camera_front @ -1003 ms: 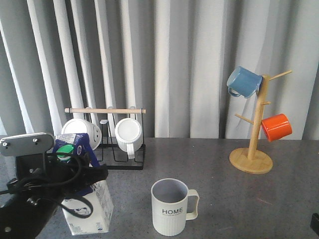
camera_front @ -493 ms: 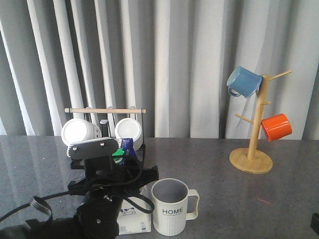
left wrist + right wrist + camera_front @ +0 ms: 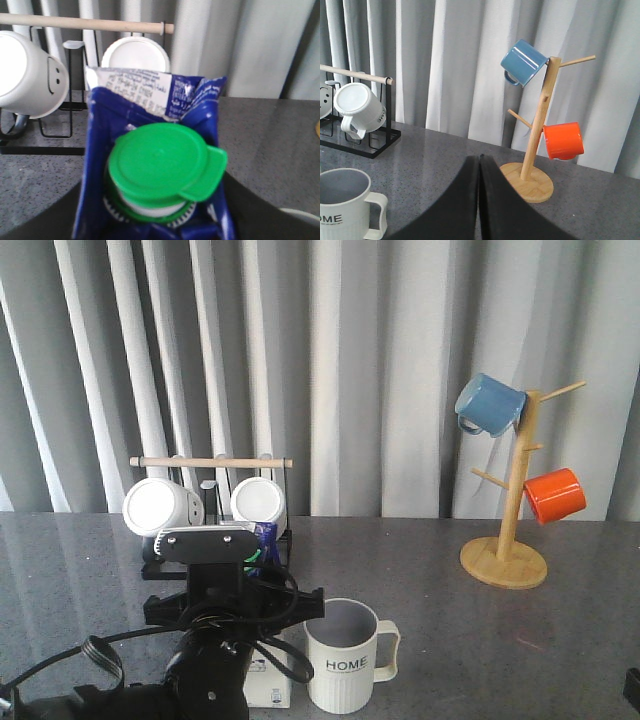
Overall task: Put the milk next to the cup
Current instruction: 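Lift and carry the milk carton with the left gripper toward the HOME mug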
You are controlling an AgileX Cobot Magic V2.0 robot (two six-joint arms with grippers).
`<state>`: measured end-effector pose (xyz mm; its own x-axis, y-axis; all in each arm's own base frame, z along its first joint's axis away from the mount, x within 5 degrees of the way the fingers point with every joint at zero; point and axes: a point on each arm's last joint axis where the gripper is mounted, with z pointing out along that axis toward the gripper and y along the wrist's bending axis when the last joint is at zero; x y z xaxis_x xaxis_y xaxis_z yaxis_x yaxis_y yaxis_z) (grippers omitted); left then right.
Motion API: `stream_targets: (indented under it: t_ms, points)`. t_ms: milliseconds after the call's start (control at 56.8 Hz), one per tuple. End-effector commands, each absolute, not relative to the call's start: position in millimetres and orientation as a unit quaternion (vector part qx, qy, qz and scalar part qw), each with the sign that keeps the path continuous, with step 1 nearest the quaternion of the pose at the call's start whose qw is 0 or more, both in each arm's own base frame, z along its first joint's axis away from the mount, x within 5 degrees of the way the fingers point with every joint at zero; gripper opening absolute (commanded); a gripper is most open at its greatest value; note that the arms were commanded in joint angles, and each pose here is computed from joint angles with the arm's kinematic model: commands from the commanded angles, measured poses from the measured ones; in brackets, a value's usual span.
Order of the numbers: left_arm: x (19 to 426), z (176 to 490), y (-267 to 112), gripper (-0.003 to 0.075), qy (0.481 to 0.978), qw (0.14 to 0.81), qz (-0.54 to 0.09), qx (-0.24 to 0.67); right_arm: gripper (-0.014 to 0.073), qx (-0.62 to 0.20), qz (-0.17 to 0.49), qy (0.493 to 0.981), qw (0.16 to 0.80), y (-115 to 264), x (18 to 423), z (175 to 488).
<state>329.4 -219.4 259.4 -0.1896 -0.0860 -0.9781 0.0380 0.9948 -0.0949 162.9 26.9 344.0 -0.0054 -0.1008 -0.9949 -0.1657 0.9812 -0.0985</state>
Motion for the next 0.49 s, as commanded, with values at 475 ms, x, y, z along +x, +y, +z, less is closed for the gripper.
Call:
stream_targets:
  t_ms: [475]
  points:
    - [329.0, 273.6, -223.8, -0.0004, 0.755, 0.653, -0.063, 0.002, -0.0008, -0.095, 0.018, 0.671, 0.735, 26.4, 162.0, 360.6]
